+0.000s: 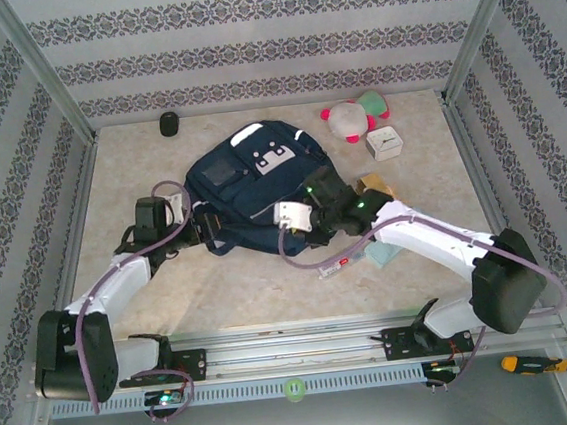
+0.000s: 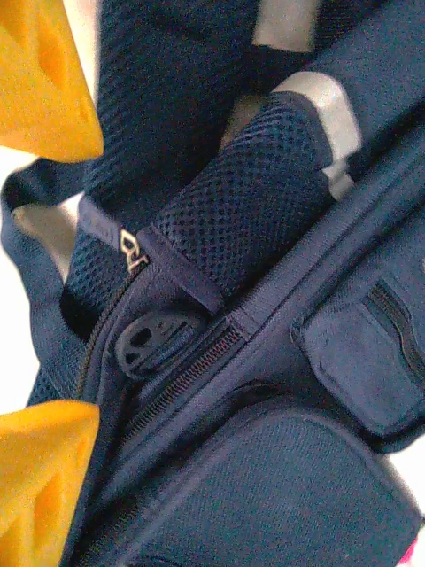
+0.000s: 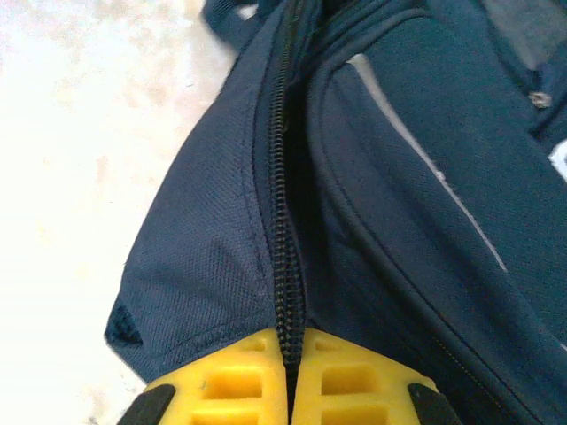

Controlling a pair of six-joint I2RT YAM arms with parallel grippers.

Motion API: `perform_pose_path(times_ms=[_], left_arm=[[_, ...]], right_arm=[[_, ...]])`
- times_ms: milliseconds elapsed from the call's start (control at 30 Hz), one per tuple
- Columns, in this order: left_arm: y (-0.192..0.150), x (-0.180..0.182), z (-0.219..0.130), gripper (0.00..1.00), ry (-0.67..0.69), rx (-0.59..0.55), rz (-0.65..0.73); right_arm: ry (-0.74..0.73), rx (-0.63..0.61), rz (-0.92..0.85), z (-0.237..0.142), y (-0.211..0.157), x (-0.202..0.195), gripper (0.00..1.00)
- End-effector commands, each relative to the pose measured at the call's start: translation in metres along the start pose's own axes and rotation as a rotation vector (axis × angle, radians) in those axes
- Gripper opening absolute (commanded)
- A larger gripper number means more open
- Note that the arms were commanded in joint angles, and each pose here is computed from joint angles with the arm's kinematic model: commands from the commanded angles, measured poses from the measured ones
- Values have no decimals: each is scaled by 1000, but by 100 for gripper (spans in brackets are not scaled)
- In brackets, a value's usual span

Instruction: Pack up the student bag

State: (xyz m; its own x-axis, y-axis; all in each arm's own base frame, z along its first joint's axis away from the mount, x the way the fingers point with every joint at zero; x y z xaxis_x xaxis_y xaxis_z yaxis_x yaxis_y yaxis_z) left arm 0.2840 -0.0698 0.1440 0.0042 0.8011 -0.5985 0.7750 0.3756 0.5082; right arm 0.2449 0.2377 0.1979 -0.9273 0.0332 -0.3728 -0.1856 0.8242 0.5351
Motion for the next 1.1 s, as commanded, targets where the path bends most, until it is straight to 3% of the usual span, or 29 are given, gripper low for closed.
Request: perform_pose_path(times_ms=[0,367,633,767,900,1067], left_arm=[[11,-17,-10,68,-161,-154,157],[-8,-11,4,65,-229,-192,239],[-11,-11,29,61,-239,-157,296],[-9,-13,40,54,-260,-140,325],[-6,-24,42,38,-354,-181,372],[-3,-38,36,6,-417,-186,410]], right_arm=[[1,-122,-35,-24,20,-18,0],[-21,-169,-2,-45,19,-48,0],[-31,-204,7,-58,21,-59,0],[-38,-219,18,-63,21,-64,0],[-35,-221,27,-64,21,-65,0],[-56,-189,77,-63,18,-70,0]])
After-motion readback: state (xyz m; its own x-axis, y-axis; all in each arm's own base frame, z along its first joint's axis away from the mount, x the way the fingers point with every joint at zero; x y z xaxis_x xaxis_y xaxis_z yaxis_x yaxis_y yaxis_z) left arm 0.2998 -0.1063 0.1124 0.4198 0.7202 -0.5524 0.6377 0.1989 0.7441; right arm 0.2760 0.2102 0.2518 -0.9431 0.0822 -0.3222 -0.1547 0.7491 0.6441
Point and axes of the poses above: each hand's point on the last joint's axis, 136 mm out from that joint toward the fingers, its own z axis out along the fingers, its own x axis along the line the jaws close on, y = z × x, the point moved 6 cm from there along -z, back along the fingers, and after that the axes turned 8 degrees about -z, right-handed, at the moved point
